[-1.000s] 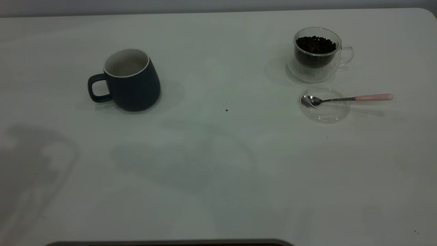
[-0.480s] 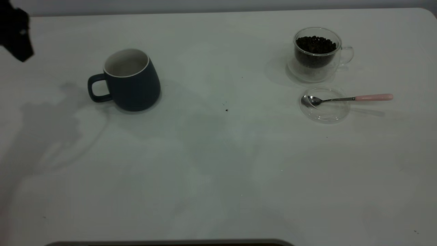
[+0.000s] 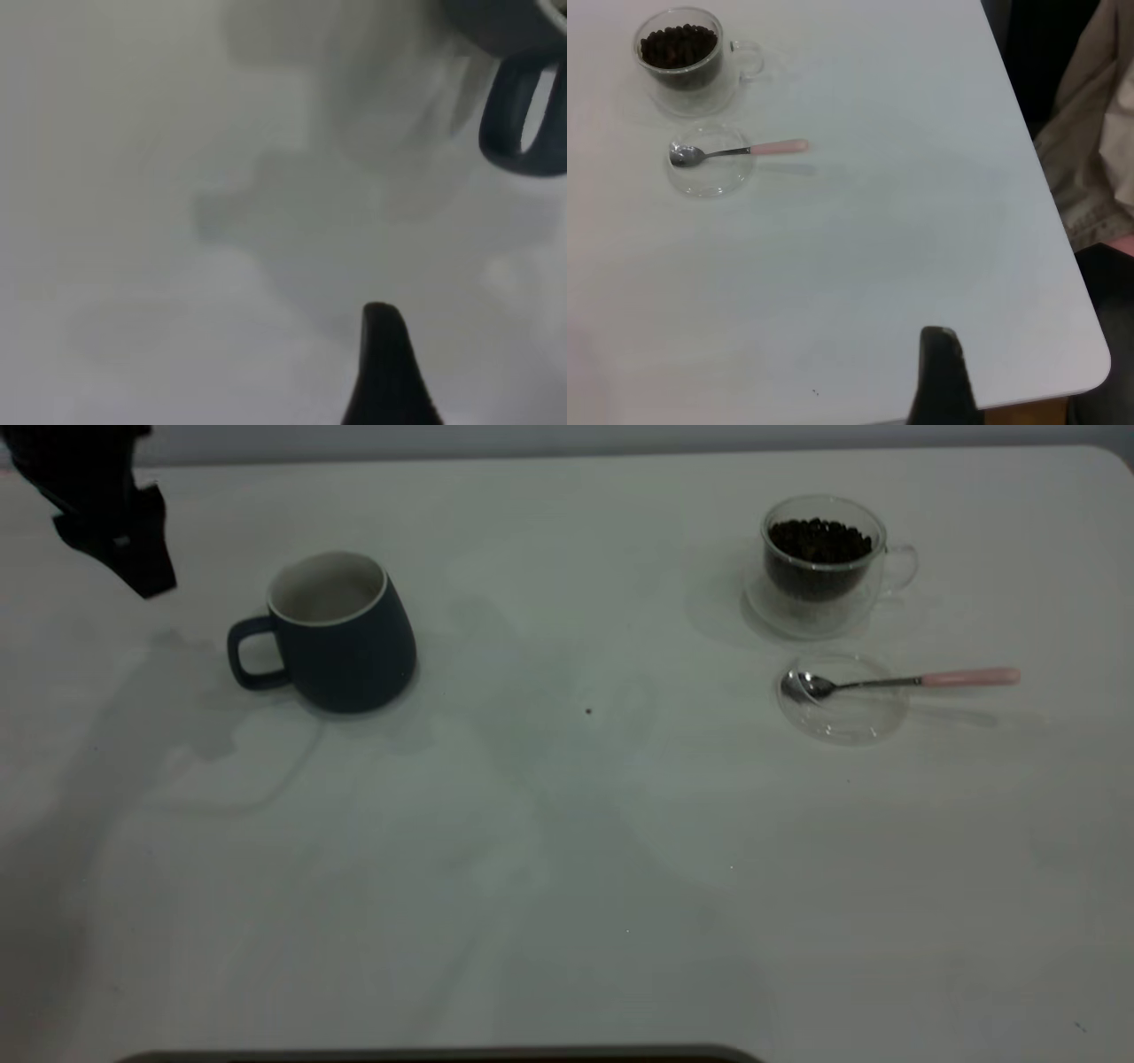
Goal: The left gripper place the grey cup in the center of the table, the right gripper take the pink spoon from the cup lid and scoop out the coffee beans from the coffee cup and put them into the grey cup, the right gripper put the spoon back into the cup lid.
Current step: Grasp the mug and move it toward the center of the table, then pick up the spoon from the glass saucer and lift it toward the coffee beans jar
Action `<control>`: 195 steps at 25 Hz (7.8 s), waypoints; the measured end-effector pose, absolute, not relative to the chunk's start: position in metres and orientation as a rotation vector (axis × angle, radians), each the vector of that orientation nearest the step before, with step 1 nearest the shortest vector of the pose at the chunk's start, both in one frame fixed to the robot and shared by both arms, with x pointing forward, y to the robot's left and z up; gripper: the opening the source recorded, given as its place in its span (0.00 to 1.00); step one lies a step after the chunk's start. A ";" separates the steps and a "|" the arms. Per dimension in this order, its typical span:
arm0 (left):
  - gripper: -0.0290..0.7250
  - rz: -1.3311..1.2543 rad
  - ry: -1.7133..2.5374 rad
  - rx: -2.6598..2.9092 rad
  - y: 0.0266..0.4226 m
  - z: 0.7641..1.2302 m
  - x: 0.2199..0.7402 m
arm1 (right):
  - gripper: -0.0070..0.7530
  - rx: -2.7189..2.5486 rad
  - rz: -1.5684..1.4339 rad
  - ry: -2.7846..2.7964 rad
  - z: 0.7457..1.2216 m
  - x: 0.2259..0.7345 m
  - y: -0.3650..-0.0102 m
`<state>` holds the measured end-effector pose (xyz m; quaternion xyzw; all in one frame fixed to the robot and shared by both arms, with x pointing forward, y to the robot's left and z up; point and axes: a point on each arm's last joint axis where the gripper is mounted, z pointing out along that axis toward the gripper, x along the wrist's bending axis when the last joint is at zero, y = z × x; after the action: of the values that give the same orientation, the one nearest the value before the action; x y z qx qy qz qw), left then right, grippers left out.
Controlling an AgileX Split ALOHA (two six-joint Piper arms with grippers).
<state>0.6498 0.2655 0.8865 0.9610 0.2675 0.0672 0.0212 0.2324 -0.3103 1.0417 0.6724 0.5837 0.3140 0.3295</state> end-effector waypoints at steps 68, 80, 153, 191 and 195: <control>0.79 0.426 0.941 2.824 0.160 1.059 0.629 | 0.77 1.759 0.821 1.526 1.042 0.232 -0.310; 0.79 0.539 1.422 2.371 0.198 1.180 0.535 | 0.77 1.758 0.820 1.527 1.042 0.232 -0.310; 0.79 0.858 1.877 1.526 0.307 1.033 0.221 | 0.76 1.627 0.894 1.630 1.057 0.273 -0.300; 0.79 0.856 1.879 1.525 0.307 1.032 0.221 | 0.78 2.379 1.111 2.169 0.817 0.600 -0.396; 0.79 0.856 1.879 1.525 0.307 1.032 0.221 | 0.75 2.433 1.193 2.186 0.793 0.610 -0.401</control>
<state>0.2206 0.3072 1.0325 0.5699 0.7018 0.3199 0.2834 0.6105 -0.4005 0.7931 0.6887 0.6188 0.3376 -0.1694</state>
